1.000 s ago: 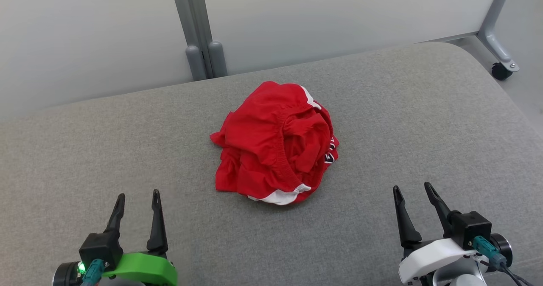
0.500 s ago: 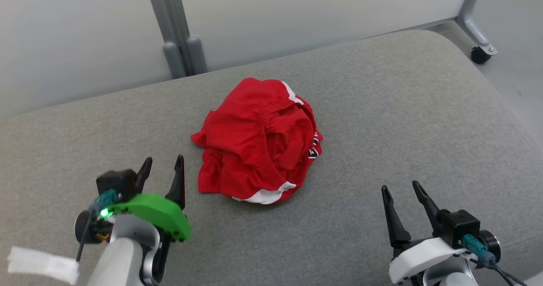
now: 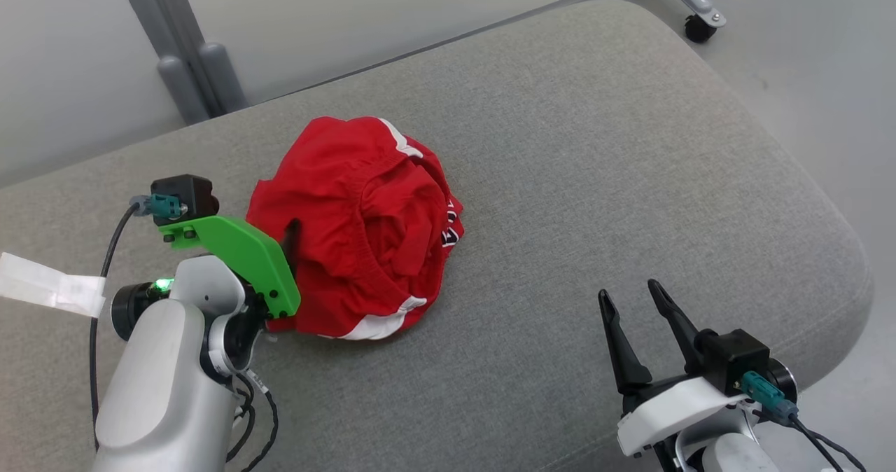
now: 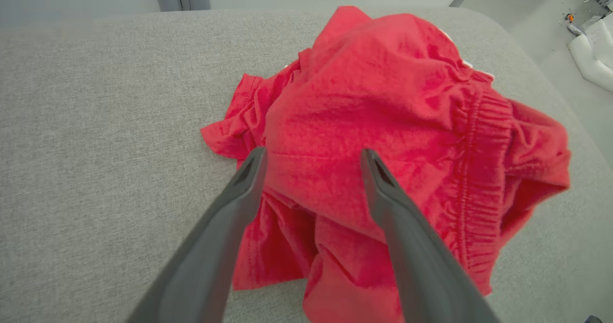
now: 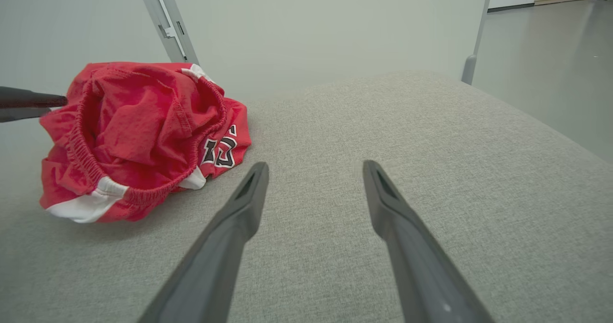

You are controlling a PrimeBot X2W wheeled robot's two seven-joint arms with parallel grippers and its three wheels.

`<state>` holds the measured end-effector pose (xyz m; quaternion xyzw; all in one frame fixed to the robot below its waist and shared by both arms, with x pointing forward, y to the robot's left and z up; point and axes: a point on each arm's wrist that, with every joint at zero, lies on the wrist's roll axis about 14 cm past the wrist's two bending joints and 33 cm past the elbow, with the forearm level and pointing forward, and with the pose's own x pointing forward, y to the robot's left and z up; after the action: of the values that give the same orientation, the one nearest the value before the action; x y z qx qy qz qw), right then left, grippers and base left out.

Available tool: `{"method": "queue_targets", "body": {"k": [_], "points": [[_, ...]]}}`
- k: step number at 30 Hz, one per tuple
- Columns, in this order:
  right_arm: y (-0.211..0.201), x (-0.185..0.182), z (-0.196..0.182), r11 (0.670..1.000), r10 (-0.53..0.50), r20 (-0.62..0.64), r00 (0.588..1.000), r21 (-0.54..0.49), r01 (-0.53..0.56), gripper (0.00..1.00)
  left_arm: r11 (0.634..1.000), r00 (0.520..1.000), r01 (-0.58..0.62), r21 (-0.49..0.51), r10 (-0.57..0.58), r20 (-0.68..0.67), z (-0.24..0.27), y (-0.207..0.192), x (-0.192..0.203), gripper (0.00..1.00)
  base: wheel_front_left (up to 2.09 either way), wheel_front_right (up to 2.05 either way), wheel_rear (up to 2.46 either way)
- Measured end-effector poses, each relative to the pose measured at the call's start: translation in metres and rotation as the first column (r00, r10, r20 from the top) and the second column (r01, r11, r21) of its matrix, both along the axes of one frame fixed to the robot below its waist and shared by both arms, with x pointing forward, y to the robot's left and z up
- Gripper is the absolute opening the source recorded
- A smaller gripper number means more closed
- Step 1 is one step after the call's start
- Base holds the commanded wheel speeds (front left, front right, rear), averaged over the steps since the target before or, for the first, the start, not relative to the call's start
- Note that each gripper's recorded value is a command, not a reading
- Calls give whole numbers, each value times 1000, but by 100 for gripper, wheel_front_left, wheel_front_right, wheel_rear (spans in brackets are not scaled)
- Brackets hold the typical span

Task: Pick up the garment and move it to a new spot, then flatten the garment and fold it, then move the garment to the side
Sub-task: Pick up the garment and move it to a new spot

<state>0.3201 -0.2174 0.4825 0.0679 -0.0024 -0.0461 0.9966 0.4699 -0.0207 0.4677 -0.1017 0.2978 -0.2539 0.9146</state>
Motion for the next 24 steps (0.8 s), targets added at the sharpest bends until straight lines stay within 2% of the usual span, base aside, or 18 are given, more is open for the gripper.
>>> {"method": "queue_targets", "body": {"k": [4, 8, 9, 10, 17, 24], "points": [[-5, -1, -6, 1000, -20, -22, 1000, 3, 20, 100, 998, 994, 35, 45, -31, -104, -25, -6, -6, 100, 0, 0, 0], [-8, 0, -10, 1000, -29, -38, 999, 1, 29, 100, 998, 990, 58, 25, -54, -134, -32, -15, -9, 100, 0, 0, 0], [-8, 0, -11, 1000, -29, -41, 999, 1, 29, 100, 998, 991, 59, 14, -56, -125, -30, -17, -8, 33, 0, 0, 0], [-8, 1, -11, 1000, -27, -43, 999, 1, 27, 100, 998, 992, 60, 1, -60, -111, -28, -19, -7, 0, 0, 0, 0], [-2, 8, -11, 1000, -3, -37, 999, 4, 3, 100, 995, 997, 72, -70, -74, -26, -8, -23, -5, 0, 0, 0, 0], [10, 16, -9, 999, 40, -27, 999, 2, -40, 100, 981, 986, 17, -193, 16, 166, 46, -12, 13, 0, 0, 0, 0]]}}
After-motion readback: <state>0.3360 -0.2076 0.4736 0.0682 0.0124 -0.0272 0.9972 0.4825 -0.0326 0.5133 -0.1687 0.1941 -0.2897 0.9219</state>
